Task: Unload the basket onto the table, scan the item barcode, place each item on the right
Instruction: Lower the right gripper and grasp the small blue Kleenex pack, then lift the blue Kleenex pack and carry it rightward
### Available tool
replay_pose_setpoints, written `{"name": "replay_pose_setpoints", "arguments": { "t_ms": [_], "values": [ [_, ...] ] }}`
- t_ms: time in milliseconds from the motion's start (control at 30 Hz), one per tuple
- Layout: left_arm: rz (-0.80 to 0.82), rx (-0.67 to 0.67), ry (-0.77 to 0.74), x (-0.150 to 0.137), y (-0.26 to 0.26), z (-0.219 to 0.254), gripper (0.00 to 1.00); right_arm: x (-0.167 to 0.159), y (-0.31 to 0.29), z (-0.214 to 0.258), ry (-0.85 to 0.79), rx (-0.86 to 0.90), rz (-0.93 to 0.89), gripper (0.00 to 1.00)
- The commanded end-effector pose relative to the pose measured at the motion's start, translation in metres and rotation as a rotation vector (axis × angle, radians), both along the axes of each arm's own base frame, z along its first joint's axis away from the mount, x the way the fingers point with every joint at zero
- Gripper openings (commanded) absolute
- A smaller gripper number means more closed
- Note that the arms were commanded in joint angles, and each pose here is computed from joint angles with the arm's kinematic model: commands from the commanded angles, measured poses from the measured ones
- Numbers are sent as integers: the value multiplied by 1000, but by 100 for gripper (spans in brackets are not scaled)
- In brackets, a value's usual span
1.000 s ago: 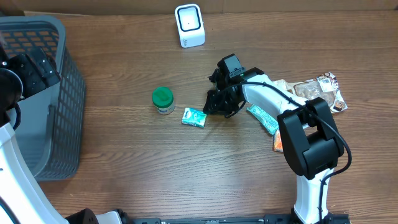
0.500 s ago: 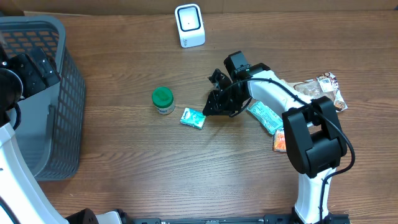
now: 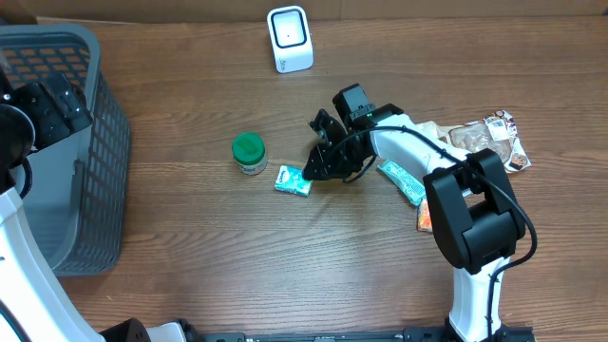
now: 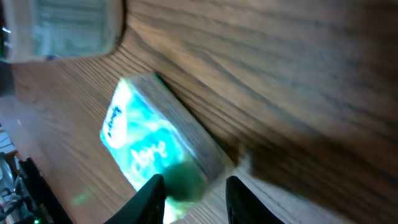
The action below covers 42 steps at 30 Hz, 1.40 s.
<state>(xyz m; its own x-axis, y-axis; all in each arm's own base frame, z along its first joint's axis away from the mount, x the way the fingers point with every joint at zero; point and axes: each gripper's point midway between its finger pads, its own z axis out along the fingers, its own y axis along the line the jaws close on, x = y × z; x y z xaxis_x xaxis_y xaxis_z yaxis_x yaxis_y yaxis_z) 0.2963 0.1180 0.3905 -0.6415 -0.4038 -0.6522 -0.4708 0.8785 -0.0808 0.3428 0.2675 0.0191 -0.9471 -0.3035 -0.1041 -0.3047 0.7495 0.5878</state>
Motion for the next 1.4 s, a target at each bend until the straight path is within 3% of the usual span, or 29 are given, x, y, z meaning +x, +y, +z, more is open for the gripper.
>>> {"name": "replay_pose_setpoints", "arguments": {
  "t_ms": [0,600,767,867,1000,1200,1367],
  "values": [
    [-4,17,-3,0,3,2,99,0,-2,-1,0,-8,-11,33],
    [-3,17,-3,0,3,2,100,-10,-2,-14,24,-1,-30,32],
    [-4,17,-3,0,3,2,100,-10,9,-14,13,5,-31,19],
    [-4,17,-3,0,3,2,99,-14,17,-15,0,-5,-17,4],
    [-4,17,-3,0,3,2,100,-16,18,-14,2,-16,-16,4],
    [-4,17,-3,0,3,2,100,-10,18,45,64,176,-35,4],
    [-4,17,-3,0,3,2,100,-1,2,113,11,341,-62,4]
  ]
}}
